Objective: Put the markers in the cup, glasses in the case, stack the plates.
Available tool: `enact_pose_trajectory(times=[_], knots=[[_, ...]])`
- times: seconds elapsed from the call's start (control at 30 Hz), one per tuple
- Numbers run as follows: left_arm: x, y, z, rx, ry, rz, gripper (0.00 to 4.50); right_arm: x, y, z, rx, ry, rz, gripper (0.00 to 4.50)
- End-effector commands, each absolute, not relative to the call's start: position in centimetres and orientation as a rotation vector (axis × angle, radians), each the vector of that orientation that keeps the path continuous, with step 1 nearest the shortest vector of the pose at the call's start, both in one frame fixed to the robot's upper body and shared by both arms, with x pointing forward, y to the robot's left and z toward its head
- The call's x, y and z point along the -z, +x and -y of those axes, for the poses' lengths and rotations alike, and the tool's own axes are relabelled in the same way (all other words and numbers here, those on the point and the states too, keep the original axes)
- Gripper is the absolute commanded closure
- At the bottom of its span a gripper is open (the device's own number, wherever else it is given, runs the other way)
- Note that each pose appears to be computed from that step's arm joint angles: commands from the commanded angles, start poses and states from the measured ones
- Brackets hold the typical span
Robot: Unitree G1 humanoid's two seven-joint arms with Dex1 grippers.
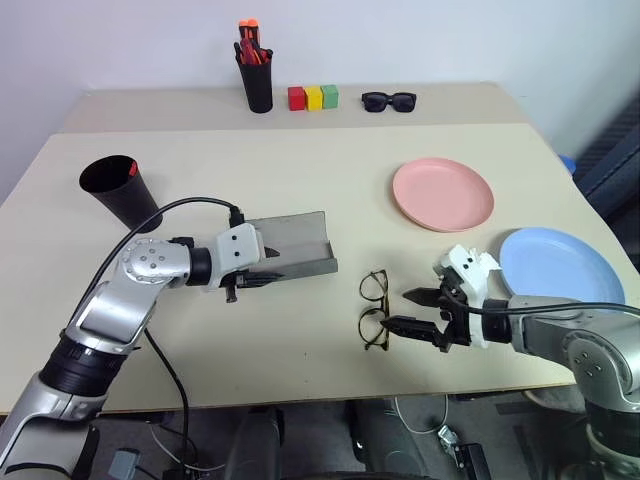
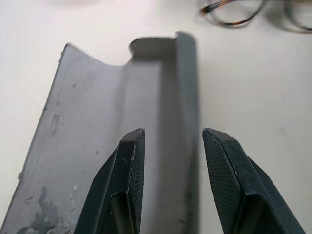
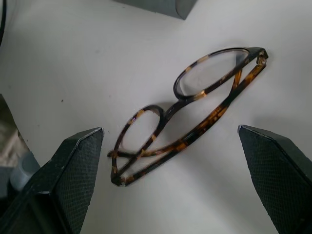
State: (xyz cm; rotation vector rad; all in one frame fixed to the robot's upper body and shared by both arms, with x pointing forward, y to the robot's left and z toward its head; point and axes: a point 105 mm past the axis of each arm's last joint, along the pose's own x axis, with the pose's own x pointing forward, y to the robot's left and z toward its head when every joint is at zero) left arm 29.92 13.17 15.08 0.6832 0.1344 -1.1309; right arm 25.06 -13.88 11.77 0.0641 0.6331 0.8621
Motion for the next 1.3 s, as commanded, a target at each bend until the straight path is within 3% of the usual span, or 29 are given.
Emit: enact_pose_trajectory(times=[0.03,0.27,0.37,0.57,0.63,0.77,0.9,1.0,1.1,1.2,1.3], knots=[[-16.5,28.7,-13.7,1.133,0.722,-0.087,2.65,-12.4,25.4,13.6,-0.828,0.114,-0.62,0.0],[-15.5,28.2,-15.7,1.051,0.711,-0.126,2.65,-11.3,26.1,13.5,-0.751,0.181,-0.675,0.0],[-15.3,27.8,-16.3,1.03,0.68,-0.136,2.57,-11.2,26.2,13.4,-0.743,0.188,-0.686,0.83],[-14.3,26.6,-17.0,1.004,0.67,-0.173,2.57,-11.2,26.4,13.5,-0.729,0.21,-0.705,3.81],[-14.2,26.5,-17.2,0.986,0.662,-0.179,2.57,-11.2,26.3,13.5,-0.732,0.199,-0.708,4.4],[-13.9,26.6,-18.0,0.928,0.643,-0.194,2.57,-12.0,26.3,13.3,-0.761,0.153,-0.68,4.4],[-14.0,27.0,-20.1,0.81,0.605,-0.194,2.57,-14.3,26.3,12.7,-0.863,-0.165,-0.543,4.4],[-14.2,26.6,-22.0,0.731,0.537,-0.179,2.57,-18.9,27.3,10.1,-1.03,-0.399,-0.295,4.4],[-14.2,26.7,-23.2,0.674,0.468,-0.164,2.57,-21.6,29.0,7.6,-1.102,-0.492,-0.124,4.4],[-13.9,26.5,-24.0,0.646,0.424,-0.155,2.57,-22.8,30.4,3.5,-1.225,-0.555,0.024,4.4],[-13.6,26.4,-24.7,0.62,0.423,-0.164,2.57,-22.3,32.1,0.4,-1.279,-0.579,0.054,4.4]])
